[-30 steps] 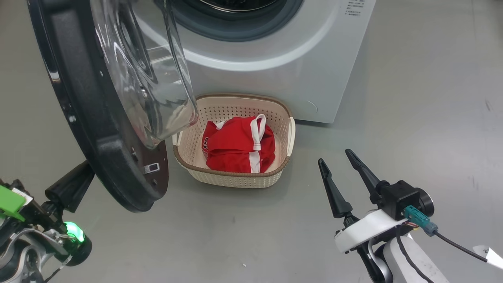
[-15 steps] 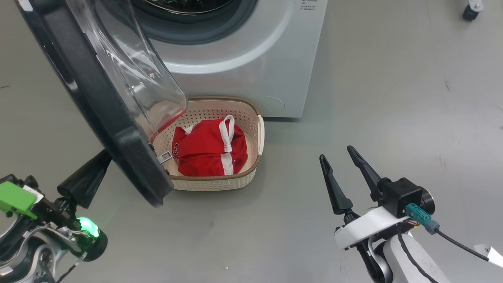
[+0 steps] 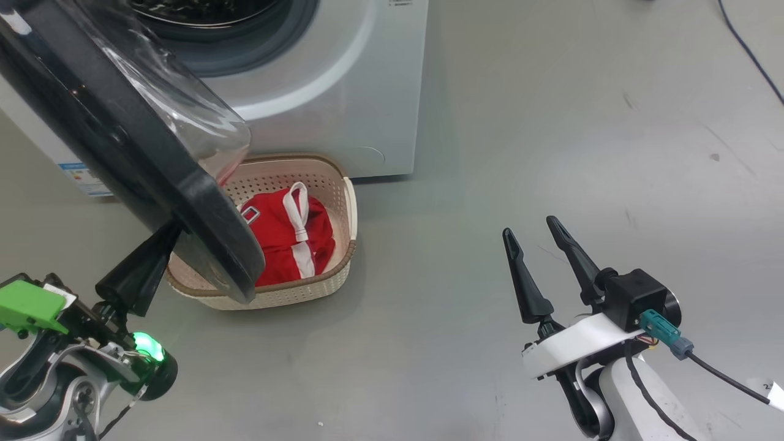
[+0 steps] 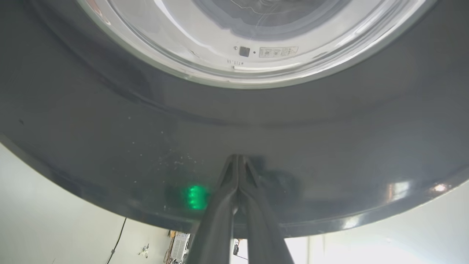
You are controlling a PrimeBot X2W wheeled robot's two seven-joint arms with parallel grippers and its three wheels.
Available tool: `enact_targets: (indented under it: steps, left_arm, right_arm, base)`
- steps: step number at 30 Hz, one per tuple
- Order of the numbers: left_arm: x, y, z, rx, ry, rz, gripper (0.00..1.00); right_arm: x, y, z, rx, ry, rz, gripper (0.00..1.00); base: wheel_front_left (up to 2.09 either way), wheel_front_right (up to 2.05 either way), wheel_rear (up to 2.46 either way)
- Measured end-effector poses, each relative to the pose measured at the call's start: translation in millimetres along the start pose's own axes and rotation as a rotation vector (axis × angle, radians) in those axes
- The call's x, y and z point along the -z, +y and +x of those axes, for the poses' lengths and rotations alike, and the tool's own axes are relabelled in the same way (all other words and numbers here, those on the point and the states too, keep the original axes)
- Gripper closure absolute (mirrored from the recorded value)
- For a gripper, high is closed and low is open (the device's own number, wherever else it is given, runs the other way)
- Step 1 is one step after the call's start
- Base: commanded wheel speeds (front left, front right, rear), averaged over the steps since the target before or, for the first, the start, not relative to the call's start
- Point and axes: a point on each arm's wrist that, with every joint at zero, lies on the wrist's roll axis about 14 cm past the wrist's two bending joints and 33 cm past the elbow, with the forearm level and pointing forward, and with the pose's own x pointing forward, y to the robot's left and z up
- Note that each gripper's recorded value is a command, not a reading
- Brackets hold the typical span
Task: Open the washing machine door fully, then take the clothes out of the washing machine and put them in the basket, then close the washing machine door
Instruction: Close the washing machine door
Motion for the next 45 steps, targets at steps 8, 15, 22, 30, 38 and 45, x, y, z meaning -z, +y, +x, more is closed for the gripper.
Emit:
enact_targets:
  steps: [8, 15, 22, 30, 38, 45]
  left_arm:
    - [9.9, 2.5, 29.0, 0.003, 0.033, -0.042, 1.0]
    - [13.4, 9.0, 55.2, -0.009, 0.027, -0.066, 1.0]
    - [17.1, 9.5, 80.2, 0.013, 0.014, -0.151, 1.0]
    - [28.8, 15.8, 102.6, -0.002, 0.032, -0.172, 1.0]
    - [35.2, 18.9, 110.0, -0.01, 0.042, -0.186, 1.0]
    - [36.9, 23.6, 105.1, -0.033, 0.041, -0.17, 1.0]
  right_arm:
    - [-6.2, -23.0, -13.3, 0.082, -0.013, -0.013, 0.0]
    - [-15.8, -43.6, -26.6, 0.16, -0.035, -0.024, 0.0]
    - [-22.2, -61.1, -40.4, 0.231, -0.05, -0.022, 0.0]
    - [-28.2, -76.5, -51.7, 0.294, -0.065, -0.029, 0.0]
    - [-30.8, -78.6, -52.4, 0.302, -0.072, -0.03, 0.0]
    - [-34.6, -80.6, -51.3, 0.31, -0.085, -0.031, 0.0]
  base:
    - [0.0, 0.0, 0.0]
    - [0.0, 0.0, 0.0]
    - [0.0, 0.0, 0.0]
    - [0.0, 0.0, 0.0]
    - [0.0, 0.0, 0.0]
    - [0.0, 0.0, 0.0]
